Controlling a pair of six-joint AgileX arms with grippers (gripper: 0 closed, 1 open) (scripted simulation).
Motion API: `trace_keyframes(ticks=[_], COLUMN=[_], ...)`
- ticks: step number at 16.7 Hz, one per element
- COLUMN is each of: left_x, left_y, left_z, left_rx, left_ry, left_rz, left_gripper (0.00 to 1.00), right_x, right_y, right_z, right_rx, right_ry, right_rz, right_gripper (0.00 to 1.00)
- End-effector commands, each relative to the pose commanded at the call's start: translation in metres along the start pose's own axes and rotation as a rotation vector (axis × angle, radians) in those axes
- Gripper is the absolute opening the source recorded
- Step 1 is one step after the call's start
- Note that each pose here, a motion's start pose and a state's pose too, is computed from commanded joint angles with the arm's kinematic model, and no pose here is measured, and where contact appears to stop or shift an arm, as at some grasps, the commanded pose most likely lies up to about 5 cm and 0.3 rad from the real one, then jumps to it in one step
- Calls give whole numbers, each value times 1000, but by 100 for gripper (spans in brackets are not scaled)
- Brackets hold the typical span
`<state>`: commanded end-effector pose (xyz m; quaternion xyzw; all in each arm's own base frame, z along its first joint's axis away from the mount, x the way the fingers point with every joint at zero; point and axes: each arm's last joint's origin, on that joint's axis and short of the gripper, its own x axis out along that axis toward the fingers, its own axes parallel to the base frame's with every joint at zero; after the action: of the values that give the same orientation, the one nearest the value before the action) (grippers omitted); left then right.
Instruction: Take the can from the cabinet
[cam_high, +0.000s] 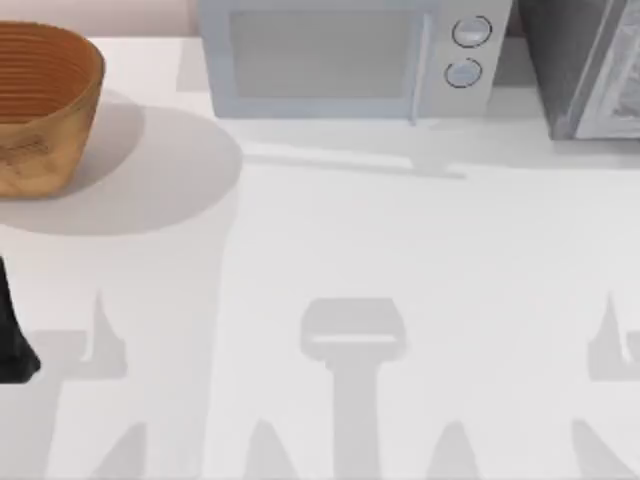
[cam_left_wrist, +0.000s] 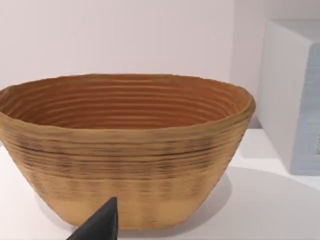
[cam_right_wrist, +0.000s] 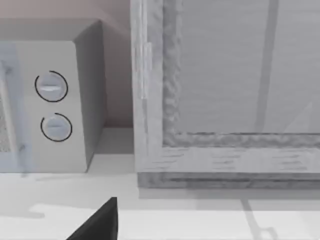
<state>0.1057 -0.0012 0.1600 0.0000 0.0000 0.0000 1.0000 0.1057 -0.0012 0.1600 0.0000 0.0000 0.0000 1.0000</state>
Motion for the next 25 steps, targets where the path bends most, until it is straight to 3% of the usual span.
trace_keyframes(ticks=[4,7,13,19,25], left_x=[0,0,0,0,0], left_y=[0,0,0,0,0], left_z=[0,0,0,0,0], left_rx=[0,0,0,0,0], left_ry=[0,0,0,0,0], left_rz=[0,0,0,0,0], left_gripper=[100,100,100,100,100], right_x=[0,2,27,87,140], right_y=[0,2,9,25,44], right_z=[8,39,159,279,341], right_rx=[1,2,-1,-4,-1], right_ry=[6,24,43,33,4], right_rz=[1,0,-6,-9,-2], right_gripper=[100,100,100,100,100])
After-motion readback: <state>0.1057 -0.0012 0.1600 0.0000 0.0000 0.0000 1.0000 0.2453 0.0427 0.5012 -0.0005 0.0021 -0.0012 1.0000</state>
